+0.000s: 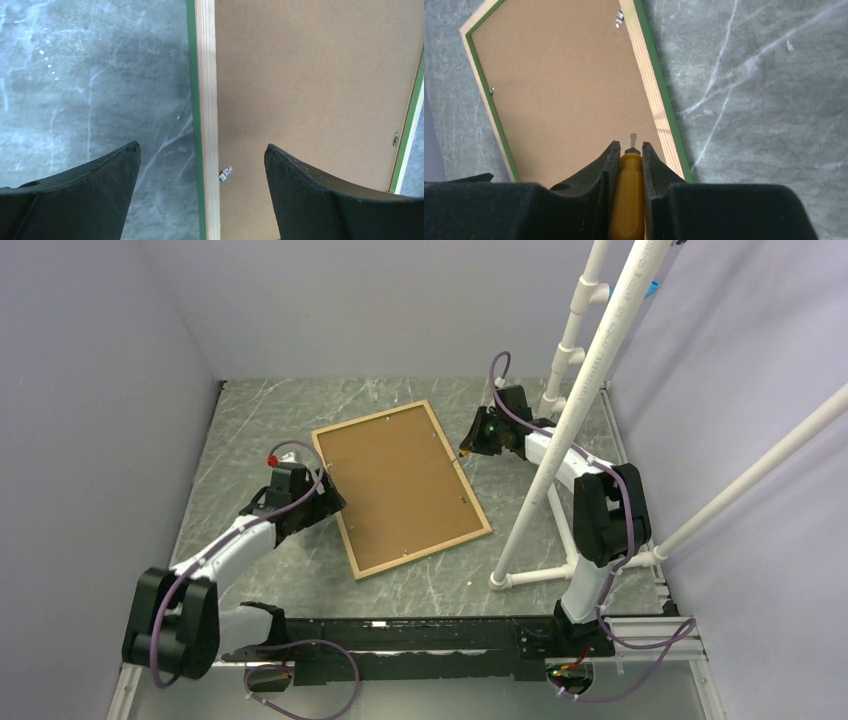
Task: Take the photo out of the frame
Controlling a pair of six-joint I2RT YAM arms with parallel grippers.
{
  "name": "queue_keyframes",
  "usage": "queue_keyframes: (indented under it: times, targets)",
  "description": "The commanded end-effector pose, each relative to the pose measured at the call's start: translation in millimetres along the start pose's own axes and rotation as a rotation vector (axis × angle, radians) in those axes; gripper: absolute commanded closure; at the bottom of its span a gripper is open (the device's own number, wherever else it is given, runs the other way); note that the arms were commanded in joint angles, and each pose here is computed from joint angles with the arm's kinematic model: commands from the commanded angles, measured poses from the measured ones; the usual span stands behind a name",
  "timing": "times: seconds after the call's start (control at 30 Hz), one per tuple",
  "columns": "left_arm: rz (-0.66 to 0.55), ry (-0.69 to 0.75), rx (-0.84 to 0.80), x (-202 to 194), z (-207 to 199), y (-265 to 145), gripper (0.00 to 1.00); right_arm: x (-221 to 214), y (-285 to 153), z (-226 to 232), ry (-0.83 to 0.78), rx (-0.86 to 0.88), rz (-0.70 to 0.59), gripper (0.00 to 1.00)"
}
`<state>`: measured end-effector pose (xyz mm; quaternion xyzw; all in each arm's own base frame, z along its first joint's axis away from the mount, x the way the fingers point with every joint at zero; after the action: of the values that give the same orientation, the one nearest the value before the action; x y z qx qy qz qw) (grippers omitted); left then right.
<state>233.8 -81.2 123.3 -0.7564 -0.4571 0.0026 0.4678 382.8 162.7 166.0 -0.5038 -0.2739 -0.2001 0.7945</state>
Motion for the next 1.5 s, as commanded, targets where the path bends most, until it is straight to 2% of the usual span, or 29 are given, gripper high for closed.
queue_keyframes:
  times: [0.0, 0.13, 0.27, 0.53, 0.73, 0.93, 1.0, 1.27, 1.47]
  targets:
    - [0.038, 0.017, -0.024, 9, -13, 14, 0.08, 28, 9, 13, -0.051, 0.051, -0.138, 1.0]
    - [0.022, -0.016, 0.011, 7, -7, 28, 0.15, 34, 24, 8, -0.009, 0.006, -0.206, 1.0]
    - [0.071, -0.038, 0.012, -2, -3, 40, 0.25, 42, 37, 8, 0.014, 0.024, -0.27, 1.0]
    - [0.086, -0.082, 0.002, -14, 9, 46, 0.61, 47, 55, 7, 0.109, 0.042, -0.358, 1.0]
    - [0.126, -0.102, -0.029, -22, 8, 43, 0.77, 44, 69, 2, 0.167, 0.01, -0.375, 1.0]
    - [0.119, -0.13, -0.046, -24, 9, 38, 0.97, 41, 78, 5, 0.166, 0.0, -0.359, 1.0]
    - [0.119, -0.155, -0.046, -25, 8, 36, 1.0, 37, 82, 5, 0.164, -0.021, -0.349, 1.0]
    - [0.157, -0.258, -0.031, -35, 6, 32, 1.0, 27, 93, 0, 0.165, -0.118, -0.341, 1.0]
    - [0.131, -0.31, 0.05, -39, 7, 26, 1.0, 17, 96, -4, 0.199, -0.182, -0.338, 1.0]
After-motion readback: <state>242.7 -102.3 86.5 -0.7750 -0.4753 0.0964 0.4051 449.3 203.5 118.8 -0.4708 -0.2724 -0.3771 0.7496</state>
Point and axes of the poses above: each gripper's point midway between its finger pads, its own y axis out along the fingers, its own z axis along the line the jaws close on, x = y × z, the point moved 8 cm from there along -y, back along the fingers, and after that the axes turned 15 degrees about -y, right-handed, at the moved point
